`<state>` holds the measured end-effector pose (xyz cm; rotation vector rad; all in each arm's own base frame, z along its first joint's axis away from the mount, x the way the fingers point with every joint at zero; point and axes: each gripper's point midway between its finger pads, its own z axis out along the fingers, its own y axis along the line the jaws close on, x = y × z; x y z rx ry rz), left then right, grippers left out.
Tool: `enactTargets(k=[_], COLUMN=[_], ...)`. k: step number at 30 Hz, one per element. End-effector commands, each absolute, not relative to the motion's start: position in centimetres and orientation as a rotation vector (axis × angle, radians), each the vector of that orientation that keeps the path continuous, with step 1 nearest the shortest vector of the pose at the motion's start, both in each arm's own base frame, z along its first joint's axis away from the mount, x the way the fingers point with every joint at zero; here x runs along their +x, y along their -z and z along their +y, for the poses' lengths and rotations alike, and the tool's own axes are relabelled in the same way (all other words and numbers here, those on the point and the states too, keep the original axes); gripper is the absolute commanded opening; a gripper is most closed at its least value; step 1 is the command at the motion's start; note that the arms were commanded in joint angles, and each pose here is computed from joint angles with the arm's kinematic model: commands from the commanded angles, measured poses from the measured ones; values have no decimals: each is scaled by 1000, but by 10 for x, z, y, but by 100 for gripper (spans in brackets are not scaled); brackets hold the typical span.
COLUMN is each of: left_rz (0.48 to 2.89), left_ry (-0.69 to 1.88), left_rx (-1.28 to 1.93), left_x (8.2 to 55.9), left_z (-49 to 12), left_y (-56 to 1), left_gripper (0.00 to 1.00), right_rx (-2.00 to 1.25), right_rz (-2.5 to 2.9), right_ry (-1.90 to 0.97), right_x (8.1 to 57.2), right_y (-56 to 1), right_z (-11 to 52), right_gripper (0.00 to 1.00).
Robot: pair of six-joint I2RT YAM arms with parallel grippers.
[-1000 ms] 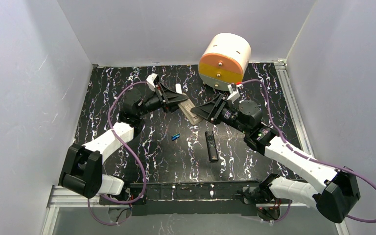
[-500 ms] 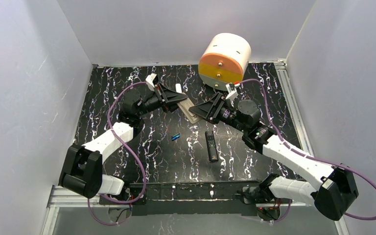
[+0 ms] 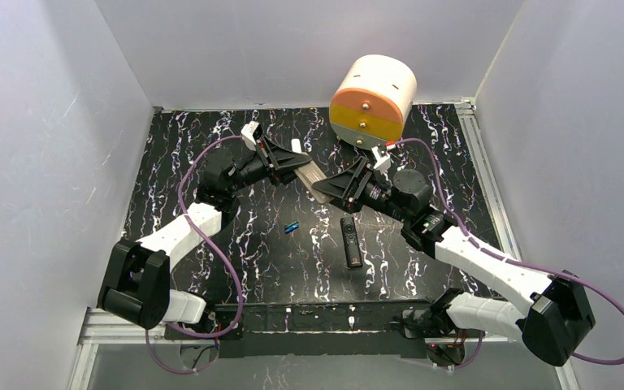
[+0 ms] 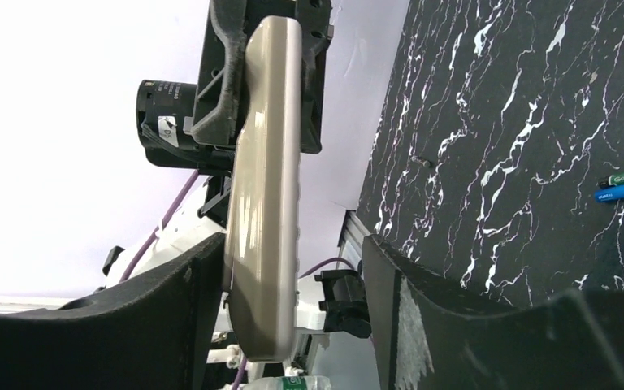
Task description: Load the batteries into the remote control
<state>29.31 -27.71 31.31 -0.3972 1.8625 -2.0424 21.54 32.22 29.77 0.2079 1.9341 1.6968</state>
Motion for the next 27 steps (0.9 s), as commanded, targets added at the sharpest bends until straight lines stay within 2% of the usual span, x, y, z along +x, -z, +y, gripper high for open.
enactTargets(k=[1, 6, 11, 13, 17, 19, 23, 27], left_rz=[1807, 1807, 1801, 1797, 1789, 1800, 1822, 1822], left_ry=[2057, 2063, 2059, 2053, 2023, 2006, 1997, 1996], left_rx=[-349, -339, -290, -249, -138, -79, 28, 109], left_x=[291, 286, 278, 274, 269, 267, 258, 250], left_z=[-275, -274, -273, -273, -274, -276, -278, -278], left_y=[-328, -329, -331, -333, -336, -333, -329, -331], left_gripper=[0, 0, 0, 0, 0, 0, 0, 0], right_rx=[225, 259, 256, 232, 152, 88, -140, -414], right_rz=[1855, 1851, 1857, 1846, 1799, 1772, 1752, 1806], right_ry=[-1802, -1835, -1842, -1848, -1833, -1829, -1830, -1833], right_x=[209, 212, 216, 215, 213, 211, 200, 181], right_y=[-312, -307, -305, -308, -320, -327, -331, -319], right_z=[321, 324, 329, 330, 324, 320, 317, 326], right_gripper=[65, 46, 43, 49, 76, 84, 85, 78])
